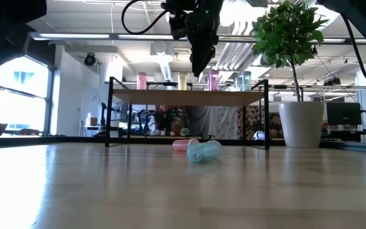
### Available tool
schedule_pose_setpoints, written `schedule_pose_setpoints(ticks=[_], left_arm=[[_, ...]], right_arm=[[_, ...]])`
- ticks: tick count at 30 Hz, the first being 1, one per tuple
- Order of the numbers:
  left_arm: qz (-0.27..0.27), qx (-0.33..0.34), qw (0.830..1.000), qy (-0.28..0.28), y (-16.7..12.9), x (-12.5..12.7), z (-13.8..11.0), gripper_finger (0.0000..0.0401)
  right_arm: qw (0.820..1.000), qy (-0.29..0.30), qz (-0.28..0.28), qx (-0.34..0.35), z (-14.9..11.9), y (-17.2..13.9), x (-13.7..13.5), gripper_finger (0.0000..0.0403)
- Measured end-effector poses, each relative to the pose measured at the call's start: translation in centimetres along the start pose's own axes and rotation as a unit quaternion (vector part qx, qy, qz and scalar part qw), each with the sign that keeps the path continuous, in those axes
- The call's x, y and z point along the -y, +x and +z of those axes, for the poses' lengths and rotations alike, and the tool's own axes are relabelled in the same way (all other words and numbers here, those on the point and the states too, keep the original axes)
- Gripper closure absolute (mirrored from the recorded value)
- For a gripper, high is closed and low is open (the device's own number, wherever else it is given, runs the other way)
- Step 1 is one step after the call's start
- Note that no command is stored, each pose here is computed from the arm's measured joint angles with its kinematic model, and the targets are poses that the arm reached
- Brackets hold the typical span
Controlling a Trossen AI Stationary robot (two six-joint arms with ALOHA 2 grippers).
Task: Pick and place medicine bottles onto shelf by color
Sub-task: Put the purple pill bottle on the shelf aligned with the purple pill bottles
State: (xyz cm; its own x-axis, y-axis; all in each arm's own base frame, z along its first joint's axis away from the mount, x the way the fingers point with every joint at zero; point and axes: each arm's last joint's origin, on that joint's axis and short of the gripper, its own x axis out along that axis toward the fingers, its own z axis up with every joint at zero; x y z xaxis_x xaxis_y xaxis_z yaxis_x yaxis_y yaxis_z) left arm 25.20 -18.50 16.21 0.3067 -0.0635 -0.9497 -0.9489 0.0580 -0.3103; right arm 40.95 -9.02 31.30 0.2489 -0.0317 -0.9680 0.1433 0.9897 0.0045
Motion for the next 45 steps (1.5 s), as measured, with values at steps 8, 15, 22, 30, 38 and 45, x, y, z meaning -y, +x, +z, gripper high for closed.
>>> schedule_pose_setpoints(ticks=[8,15,22,30,38,45], left_arm=[[0.001,0.003,1.0,-0.011,0.4,0.2,-0.3,0.0162],[0.0,-0.011,1.0,-0.02,0.5,0.3,-0.5,0.0162],[-0.004,-0.017,0.999,-0.027,1.7,0.5,-0.9,0.0162],[0.02,-0.032,0.999,-0.02,3.1,0.3,-1.2,0.0162],[0.043,-0.045,0.998,0.016,3.1,0.0,-1.2,0.0176],[0.057,-0.054,0.996,0.049,3.2,-0.2,-1.2,0.0241]], right_arm=[[1.0,0.0,0.0,0.0,0.0,0.0,0.0,0.0254],[1.0,0.0,0.0,-0.001,0.0,0.0,0.0,0.0254],[1.0,0.0,0.0,0.0,0.0,0.0,0.0,0.0254],[1.0,0.0,0.0,0.002,0.0,0.0,0.0,0.0254],[1.0,0.0,0.0,0.002,0.0,0.0,0.0,0.0254],[1.0,0.0,0.0,0.002,0.0,0.0,0.0,0.0254]])
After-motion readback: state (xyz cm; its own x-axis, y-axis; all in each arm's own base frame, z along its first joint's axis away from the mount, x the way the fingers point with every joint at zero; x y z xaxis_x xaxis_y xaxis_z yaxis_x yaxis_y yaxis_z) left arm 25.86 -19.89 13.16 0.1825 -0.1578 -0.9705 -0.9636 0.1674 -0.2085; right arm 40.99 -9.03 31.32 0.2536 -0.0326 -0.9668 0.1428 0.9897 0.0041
